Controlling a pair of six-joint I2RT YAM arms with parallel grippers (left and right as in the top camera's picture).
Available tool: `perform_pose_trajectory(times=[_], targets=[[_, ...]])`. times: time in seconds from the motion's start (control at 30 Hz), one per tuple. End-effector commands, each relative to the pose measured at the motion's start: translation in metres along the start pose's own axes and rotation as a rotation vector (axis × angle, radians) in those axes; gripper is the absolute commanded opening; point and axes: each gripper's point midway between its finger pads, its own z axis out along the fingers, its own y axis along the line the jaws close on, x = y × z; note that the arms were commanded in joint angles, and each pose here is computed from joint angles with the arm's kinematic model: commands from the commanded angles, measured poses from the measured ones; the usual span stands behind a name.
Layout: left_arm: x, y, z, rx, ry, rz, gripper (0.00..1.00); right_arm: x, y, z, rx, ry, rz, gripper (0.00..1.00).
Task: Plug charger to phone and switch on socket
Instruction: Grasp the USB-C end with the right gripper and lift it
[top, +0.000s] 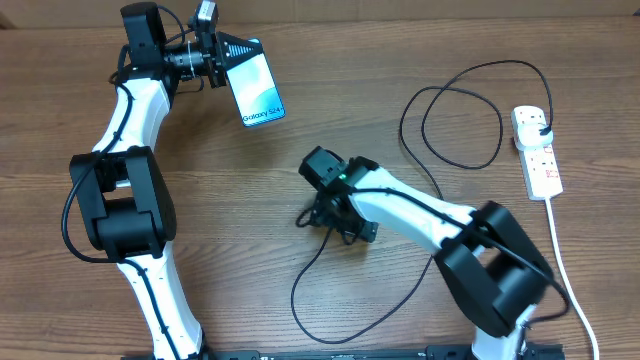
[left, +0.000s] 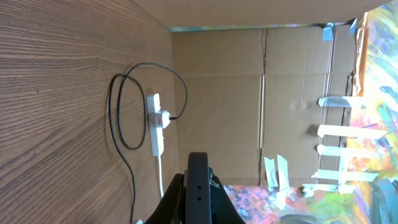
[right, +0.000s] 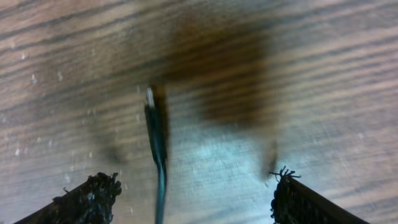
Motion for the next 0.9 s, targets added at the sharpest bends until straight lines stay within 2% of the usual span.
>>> perform_pose_trajectory(times=[0.0,0.13,0.2,0.3,0.43,0.67,0.87], targets=[[-0.0006,-0.0060,-0.0024,0.007,0.002,0.034,0.04,-0.0108,0.0102,-0.0004,0.013,-0.016,0.009,0.83],[-0.0006,-0.0060,-0.0024,0.007,0.002,0.034,0.04,-0.0123,0.0127,0.0000,0.007,-0.019,0.007,0.83],[-0.0006,-0.0060,-0.0024,0.007,0.002,0.034,0.04,-0.0125,0.0126,0.0003,0.008,-0.020,0.007,0.79],[-0.0007,-0.0060,-0.0024,0.006,0.002,0.034,0.05,-0.0154,0.0126,0.0008,0.011,-0.035,0.007,0.64],[-0.0006,-0.0060,-0.0024,0.007,0.002,0.034,0.04,-0.0167,0.0151,0.0009,0.001,-0.041,0.006,0.37],[-0.0005,-0.0060,-0.0024,0.007,0.002,0.034,0.04,-0.0169,0.0156,0.0009,-0.001,-0.041,0.006,0.07],[-0.0005,-0.0061,-0.0024,0.007,0.003,0.033,0.04,-0.0092,0.0194,0.0009,-0.026,0.006,-0.006,0.04]])
